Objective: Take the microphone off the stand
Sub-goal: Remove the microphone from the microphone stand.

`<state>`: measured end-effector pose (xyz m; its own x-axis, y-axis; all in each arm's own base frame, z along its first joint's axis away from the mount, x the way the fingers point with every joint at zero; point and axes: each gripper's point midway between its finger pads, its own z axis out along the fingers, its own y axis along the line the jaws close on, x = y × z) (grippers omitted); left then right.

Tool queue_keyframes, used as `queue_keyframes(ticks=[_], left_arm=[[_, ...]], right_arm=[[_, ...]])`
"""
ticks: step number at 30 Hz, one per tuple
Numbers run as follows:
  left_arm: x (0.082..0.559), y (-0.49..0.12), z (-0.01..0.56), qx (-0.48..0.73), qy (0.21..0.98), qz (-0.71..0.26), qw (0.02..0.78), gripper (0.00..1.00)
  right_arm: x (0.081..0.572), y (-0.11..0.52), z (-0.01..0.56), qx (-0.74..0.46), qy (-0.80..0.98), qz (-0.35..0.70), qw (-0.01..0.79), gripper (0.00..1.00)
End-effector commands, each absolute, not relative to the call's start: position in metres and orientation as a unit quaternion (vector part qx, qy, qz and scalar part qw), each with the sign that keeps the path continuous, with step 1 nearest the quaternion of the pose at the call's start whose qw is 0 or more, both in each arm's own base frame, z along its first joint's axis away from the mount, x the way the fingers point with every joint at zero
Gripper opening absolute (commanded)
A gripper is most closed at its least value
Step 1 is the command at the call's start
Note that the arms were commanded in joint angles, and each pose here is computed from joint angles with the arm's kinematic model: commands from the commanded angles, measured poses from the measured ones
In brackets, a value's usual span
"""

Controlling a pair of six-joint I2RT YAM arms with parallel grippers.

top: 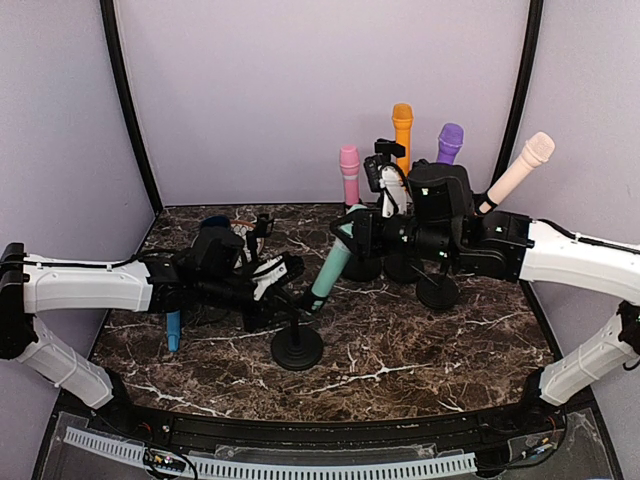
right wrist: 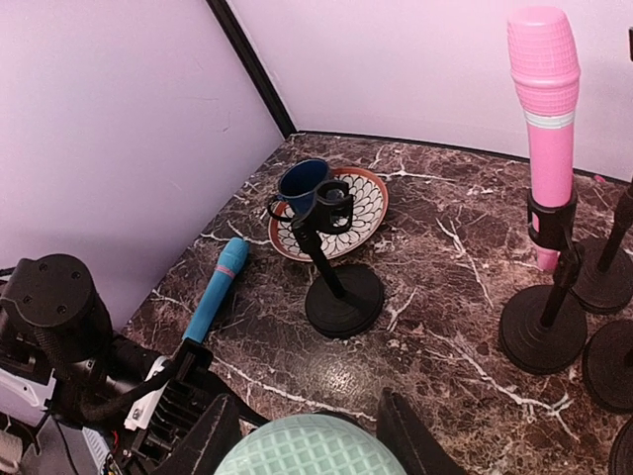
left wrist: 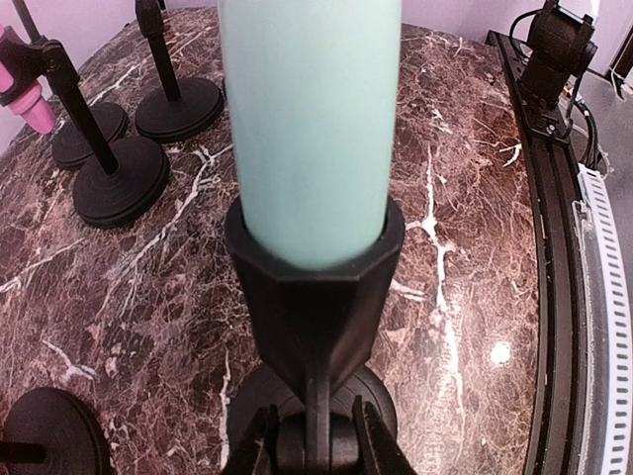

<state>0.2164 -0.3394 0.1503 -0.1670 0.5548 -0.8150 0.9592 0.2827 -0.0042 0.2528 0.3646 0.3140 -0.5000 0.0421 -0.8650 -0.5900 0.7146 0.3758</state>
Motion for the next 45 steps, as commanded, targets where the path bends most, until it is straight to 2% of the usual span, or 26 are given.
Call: queue_keyframes(ticks=[1,13,31,45], left_arm=[[0.201,-0.325,0.12,0.545,0.736,-0.26,0.306,0.0],[0.201,-0.326,0.117,0.545,0.738,-0.26,0.301,0.0],[0.201,-0.327,0.115,0.544,0.74,-0.261,0.298,0.0],[0.202,-0.328,0.118,0.539,0.741,-0.263,0.301,0.0]], right_arm=[[0.246,0.365,0.395,-0.19,0.701,0.417,0.546,0.33],[0.246,0.362,0.398,-0.202,0.686,0.427,0.553,0.32],[0.287,0.325,0.381,-0.058,0.772,0.323,0.544,0.32],[0.283,0.306,0.398,-0.051,0.76,0.315,0.566,0.32]])
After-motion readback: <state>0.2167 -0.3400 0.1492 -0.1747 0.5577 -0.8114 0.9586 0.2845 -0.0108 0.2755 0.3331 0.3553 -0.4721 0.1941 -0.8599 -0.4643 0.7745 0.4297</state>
